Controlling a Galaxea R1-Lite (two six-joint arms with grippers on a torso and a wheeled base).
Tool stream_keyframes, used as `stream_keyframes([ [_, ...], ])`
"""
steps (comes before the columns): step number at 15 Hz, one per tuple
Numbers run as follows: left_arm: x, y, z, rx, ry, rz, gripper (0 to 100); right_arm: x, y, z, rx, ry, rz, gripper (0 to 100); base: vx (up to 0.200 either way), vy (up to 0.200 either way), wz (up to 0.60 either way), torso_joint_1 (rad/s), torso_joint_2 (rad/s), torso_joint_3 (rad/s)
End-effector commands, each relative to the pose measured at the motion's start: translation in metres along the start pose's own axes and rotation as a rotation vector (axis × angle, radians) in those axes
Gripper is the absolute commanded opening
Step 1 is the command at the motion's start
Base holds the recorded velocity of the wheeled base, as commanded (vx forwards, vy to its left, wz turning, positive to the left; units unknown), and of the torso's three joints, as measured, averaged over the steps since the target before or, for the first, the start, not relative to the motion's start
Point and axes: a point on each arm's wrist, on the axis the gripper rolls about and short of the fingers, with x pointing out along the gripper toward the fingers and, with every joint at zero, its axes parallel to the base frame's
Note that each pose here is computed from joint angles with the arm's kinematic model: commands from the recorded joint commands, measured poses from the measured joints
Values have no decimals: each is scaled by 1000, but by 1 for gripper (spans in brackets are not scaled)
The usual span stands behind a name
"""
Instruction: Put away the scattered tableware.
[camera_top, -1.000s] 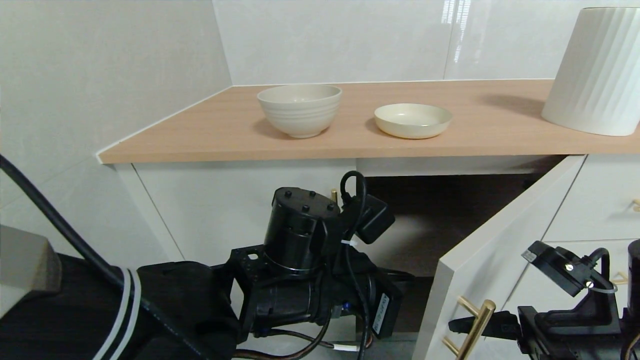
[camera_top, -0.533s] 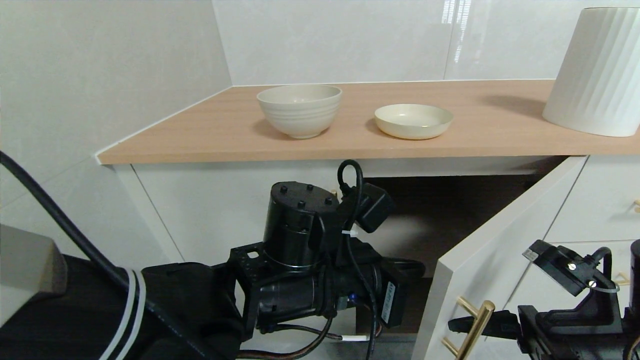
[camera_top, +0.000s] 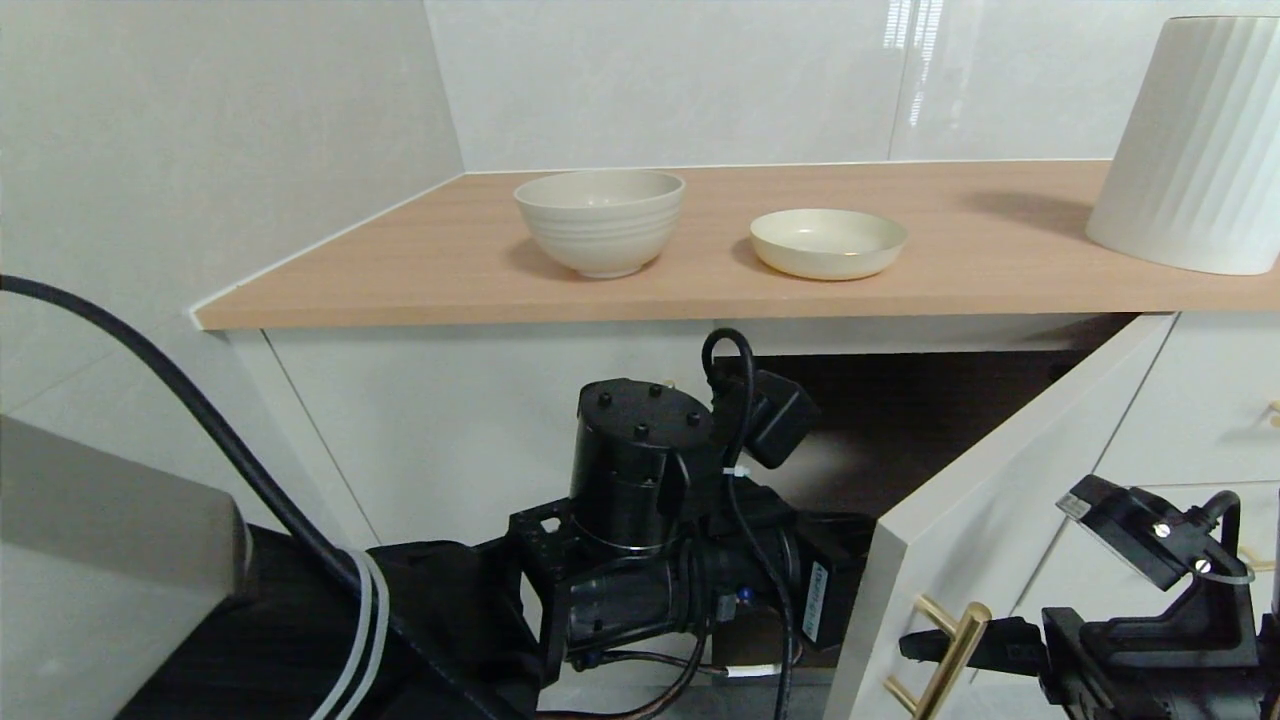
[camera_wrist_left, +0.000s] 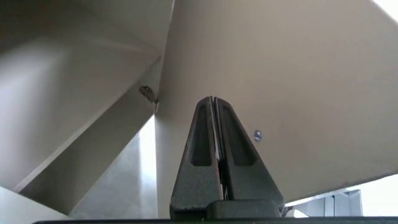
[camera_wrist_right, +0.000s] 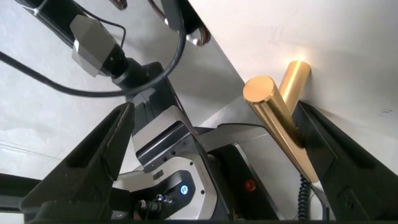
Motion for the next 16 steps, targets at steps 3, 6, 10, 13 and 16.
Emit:
stream_keyframes([
  [3, 2, -7, -2, 4, 7, -19, 0, -7, -5, 2, 6, -28, -44, 100, 0, 0, 0, 0, 0, 0],
  [6, 1, -7, -2, 3, 6, -19, 0, -18, -12, 5, 20, -64, -108, 100, 0, 0, 0, 0, 0, 0],
  [10, 1, -7, -3, 2, 11, -20, 0, -45, -3, 4, -16, -85, -195, 100, 0, 0, 0, 0, 0, 0],
  [13, 1, -8, -3, 1, 13, -22, 0, -67, 24, 13, -85, -127, -257, 100, 0, 0, 0, 0, 0, 0],
  [16, 1, -8, -3, 1, 13, -22, 0, -87, 46, 20, -123, -156, -435, 100, 0, 0, 0, 0, 0, 0],
])
